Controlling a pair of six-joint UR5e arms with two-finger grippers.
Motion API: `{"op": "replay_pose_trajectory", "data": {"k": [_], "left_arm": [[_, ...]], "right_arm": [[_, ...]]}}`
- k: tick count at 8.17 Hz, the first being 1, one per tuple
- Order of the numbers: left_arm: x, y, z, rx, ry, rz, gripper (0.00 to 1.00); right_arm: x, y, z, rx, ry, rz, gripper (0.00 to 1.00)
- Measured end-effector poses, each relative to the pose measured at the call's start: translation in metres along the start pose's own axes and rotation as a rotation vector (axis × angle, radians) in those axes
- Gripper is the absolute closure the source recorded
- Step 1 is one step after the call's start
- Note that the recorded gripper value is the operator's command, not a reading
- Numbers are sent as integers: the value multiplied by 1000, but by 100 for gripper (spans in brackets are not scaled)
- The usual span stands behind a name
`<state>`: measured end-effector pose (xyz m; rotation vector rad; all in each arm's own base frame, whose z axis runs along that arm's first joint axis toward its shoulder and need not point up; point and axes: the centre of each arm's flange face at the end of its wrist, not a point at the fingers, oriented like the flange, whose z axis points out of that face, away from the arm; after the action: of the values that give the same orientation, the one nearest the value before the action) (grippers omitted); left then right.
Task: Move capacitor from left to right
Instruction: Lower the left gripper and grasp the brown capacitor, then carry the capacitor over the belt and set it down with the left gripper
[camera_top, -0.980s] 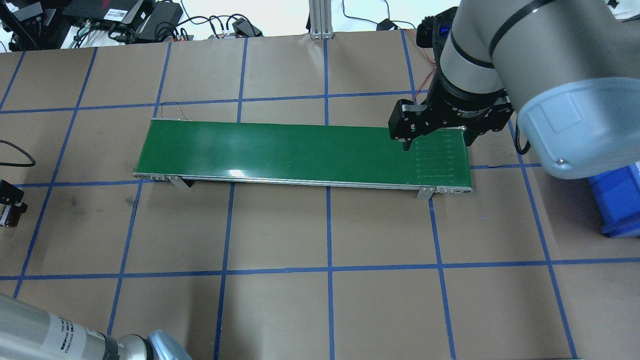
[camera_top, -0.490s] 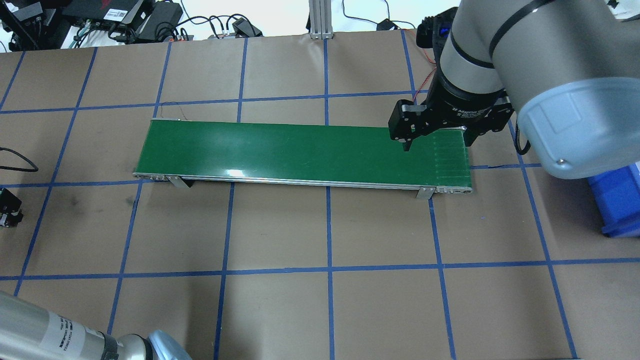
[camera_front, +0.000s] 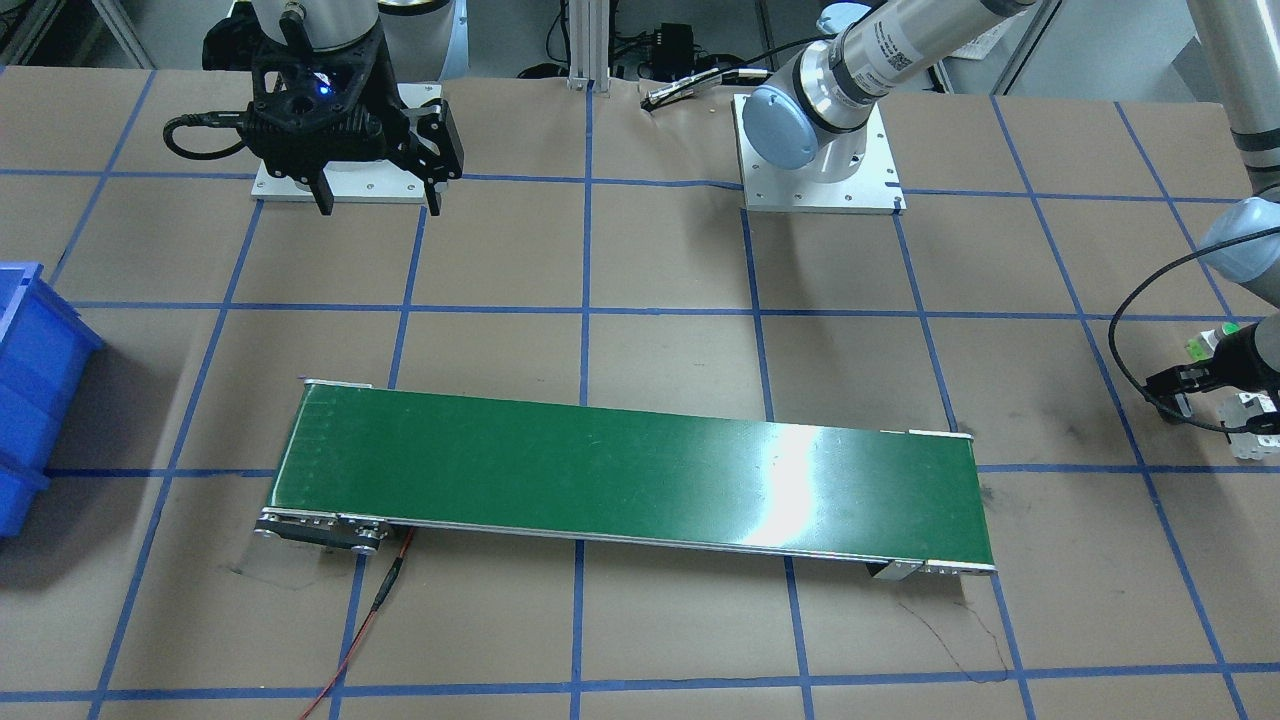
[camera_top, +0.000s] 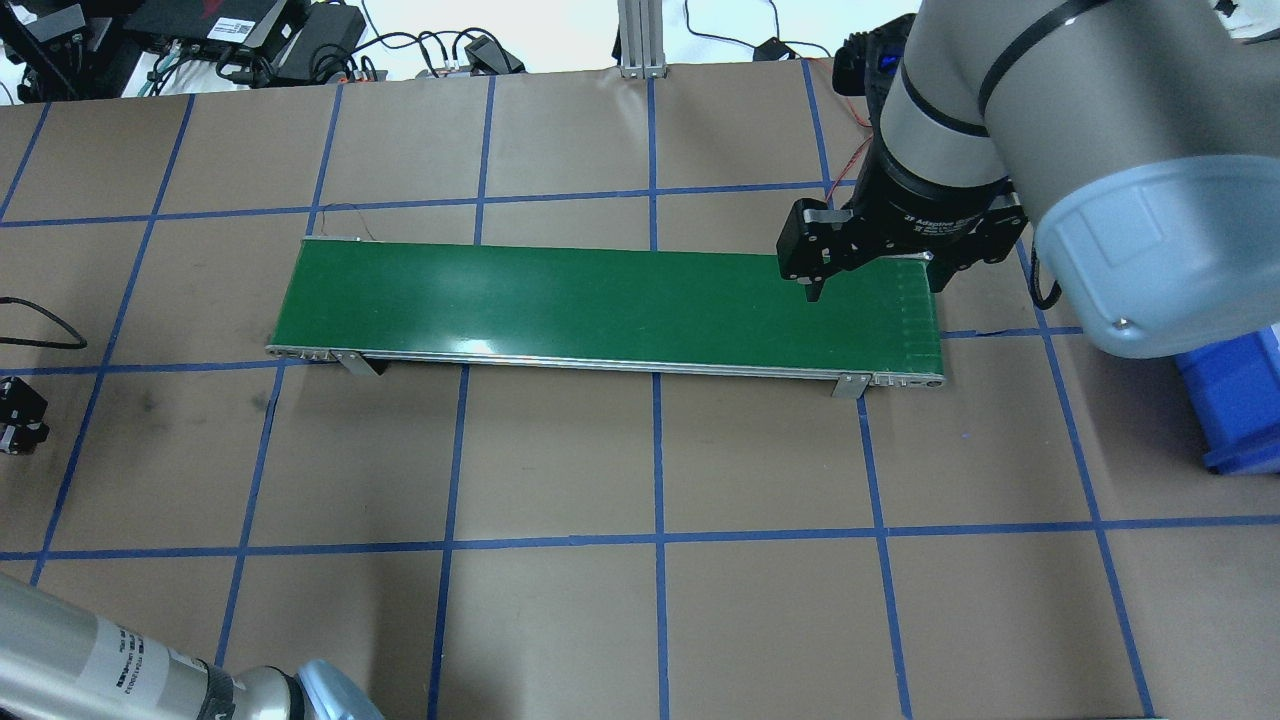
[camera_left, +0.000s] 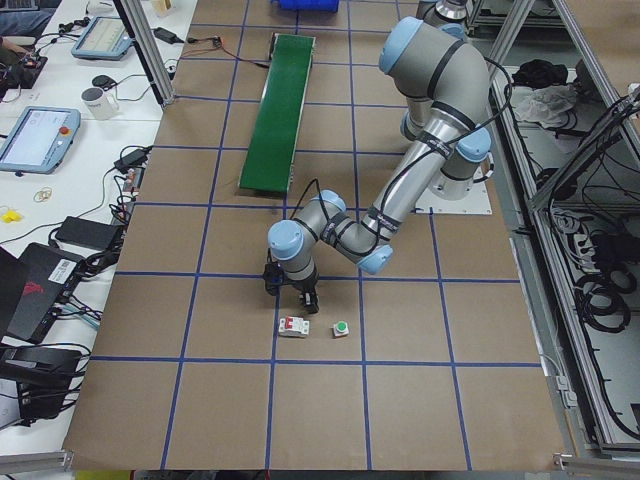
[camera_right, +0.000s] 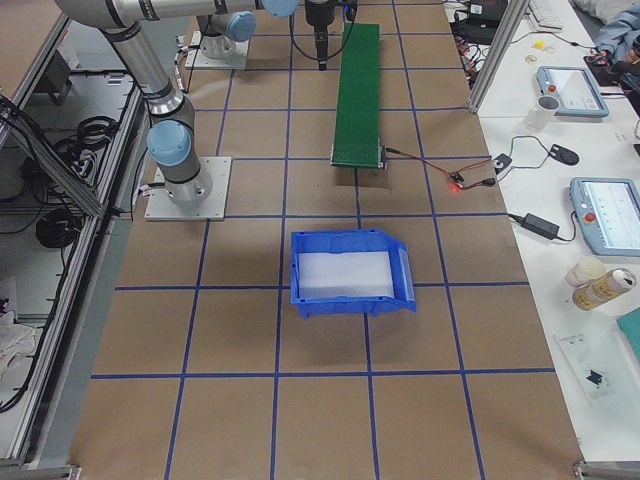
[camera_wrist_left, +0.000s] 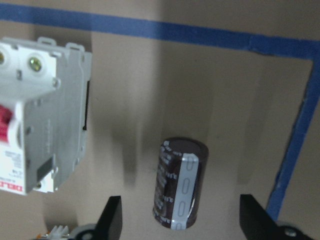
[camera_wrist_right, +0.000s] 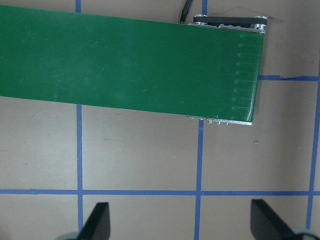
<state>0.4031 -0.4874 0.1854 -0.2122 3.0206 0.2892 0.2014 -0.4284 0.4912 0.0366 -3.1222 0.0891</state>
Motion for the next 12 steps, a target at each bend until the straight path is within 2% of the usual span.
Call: {"op": "replay_pose_trajectory", "data": {"k": [2,3,4,7,8,10,12], "left_arm": [[-2,-3,3,16,-11,-4,63],[-2,-4,4,18,-10,-5,96],[-1,-4,4,21,-8,-5,100],[-2,-3,0,26,-11,16,100],[0,-2,-11,39,-16,44,100],[14,4,-67,117,-27,113,100],[88,9,-159,208,-58,223,100]], "right_arm": [[0,0,0,0,0,0,0],[0,0,0,-1,0,0,0],[0,0,0,-2,0,0,0],[0,0,0,-1,0,0,0],[0,0,0,0,0,0,0],[0,0,0,0,0,0,0],[0,0,0,1,0,0,0]]}}
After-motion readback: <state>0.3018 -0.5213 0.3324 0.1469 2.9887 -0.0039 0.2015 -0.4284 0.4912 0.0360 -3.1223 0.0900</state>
